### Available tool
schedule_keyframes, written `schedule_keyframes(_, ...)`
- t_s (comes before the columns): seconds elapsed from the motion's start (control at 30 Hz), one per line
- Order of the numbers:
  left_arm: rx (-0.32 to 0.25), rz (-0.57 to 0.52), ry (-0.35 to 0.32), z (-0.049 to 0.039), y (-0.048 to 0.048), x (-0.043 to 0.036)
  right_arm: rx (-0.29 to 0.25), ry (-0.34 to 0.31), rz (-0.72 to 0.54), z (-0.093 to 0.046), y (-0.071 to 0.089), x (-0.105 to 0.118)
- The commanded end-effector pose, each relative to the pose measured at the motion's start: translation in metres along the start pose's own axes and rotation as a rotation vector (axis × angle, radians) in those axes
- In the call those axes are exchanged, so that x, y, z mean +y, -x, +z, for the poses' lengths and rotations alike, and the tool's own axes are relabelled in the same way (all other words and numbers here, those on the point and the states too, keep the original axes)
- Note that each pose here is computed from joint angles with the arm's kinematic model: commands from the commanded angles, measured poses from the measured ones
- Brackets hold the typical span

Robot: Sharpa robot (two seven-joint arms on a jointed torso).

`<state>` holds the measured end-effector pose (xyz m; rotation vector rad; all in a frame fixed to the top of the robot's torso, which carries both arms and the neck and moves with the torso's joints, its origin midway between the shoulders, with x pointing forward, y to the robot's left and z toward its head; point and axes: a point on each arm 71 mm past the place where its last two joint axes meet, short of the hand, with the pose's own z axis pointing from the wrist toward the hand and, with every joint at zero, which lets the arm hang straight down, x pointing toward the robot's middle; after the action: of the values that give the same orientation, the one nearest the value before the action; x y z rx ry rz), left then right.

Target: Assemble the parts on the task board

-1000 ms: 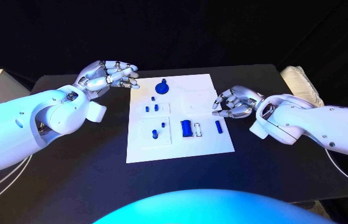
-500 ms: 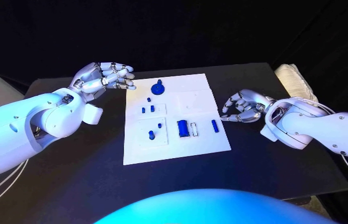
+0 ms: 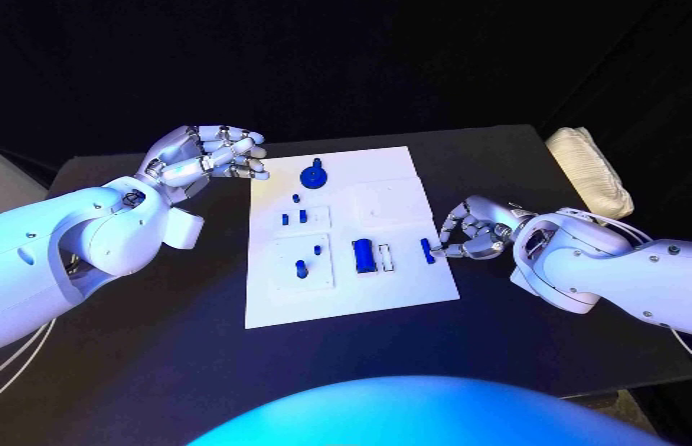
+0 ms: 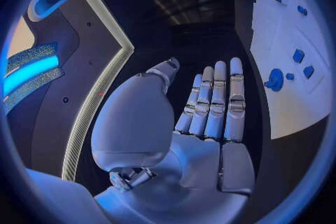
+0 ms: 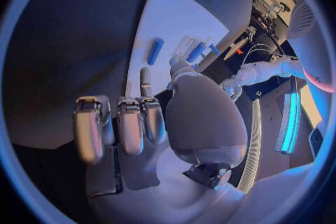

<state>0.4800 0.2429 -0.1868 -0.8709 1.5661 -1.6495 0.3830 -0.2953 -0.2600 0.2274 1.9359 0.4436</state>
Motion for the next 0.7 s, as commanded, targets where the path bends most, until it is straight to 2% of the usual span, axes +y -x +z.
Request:
schedule_keyframes(0.03,0.019,-0.015,-0.012,-0.0004,-0.0023,-0.0008,-0.015,-0.046,-0.047,0.001,-0.004,-0.001)
schedule_keyframes(0.7,0.025,-0.019,-0.012,-0.0015,-0.0038,-0.0015,-0.008,-0.063,-0.101,0.013,-0.025,0.011)
